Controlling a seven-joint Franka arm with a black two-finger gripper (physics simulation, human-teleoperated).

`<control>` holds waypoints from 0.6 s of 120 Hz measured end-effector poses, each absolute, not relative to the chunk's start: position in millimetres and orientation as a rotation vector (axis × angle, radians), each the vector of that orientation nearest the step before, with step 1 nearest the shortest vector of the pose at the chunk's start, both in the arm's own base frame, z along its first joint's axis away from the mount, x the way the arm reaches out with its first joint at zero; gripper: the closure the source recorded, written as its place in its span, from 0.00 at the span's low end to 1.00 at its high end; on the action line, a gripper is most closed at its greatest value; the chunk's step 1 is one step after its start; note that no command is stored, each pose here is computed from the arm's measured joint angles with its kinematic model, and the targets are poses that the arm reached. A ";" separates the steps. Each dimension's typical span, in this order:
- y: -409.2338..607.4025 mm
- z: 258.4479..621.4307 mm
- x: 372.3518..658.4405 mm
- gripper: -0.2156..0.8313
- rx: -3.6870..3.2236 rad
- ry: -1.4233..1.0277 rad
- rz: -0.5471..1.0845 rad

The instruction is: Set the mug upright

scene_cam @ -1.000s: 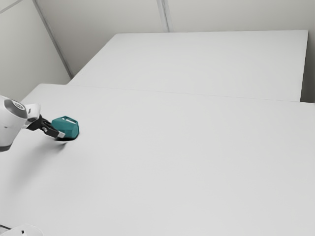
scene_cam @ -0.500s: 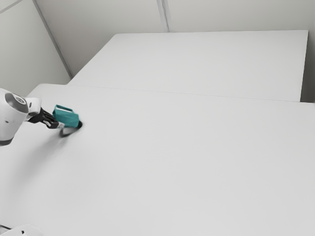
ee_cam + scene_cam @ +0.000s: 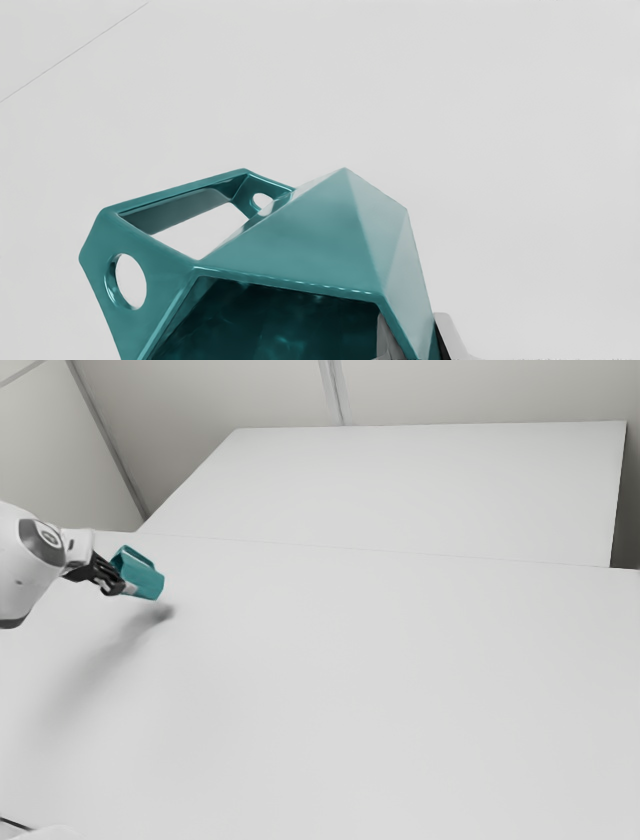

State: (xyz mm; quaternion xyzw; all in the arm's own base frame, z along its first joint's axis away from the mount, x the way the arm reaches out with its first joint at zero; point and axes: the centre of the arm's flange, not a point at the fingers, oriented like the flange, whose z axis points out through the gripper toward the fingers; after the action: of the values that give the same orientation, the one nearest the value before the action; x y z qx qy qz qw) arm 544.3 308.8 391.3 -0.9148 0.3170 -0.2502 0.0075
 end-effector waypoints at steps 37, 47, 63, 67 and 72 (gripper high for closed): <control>183.9 414.1 528.8 0.94 -3.015 0.995 -0.429; 158.7 411.8 514.4 0.95 -3.075 0.914 -0.363; 141.7 407.1 497.6 0.95 -3.155 0.743 -0.248; 143.8 405.9 494.7 0.95 -3.171 0.691 -0.214; 143.4 403.2 492.0 0.95 -3.192 0.635 -0.167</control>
State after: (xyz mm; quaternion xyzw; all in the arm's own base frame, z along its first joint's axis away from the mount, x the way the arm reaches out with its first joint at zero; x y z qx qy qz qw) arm 492.0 143.4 403.2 -0.9778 0.1945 -0.0512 -0.0586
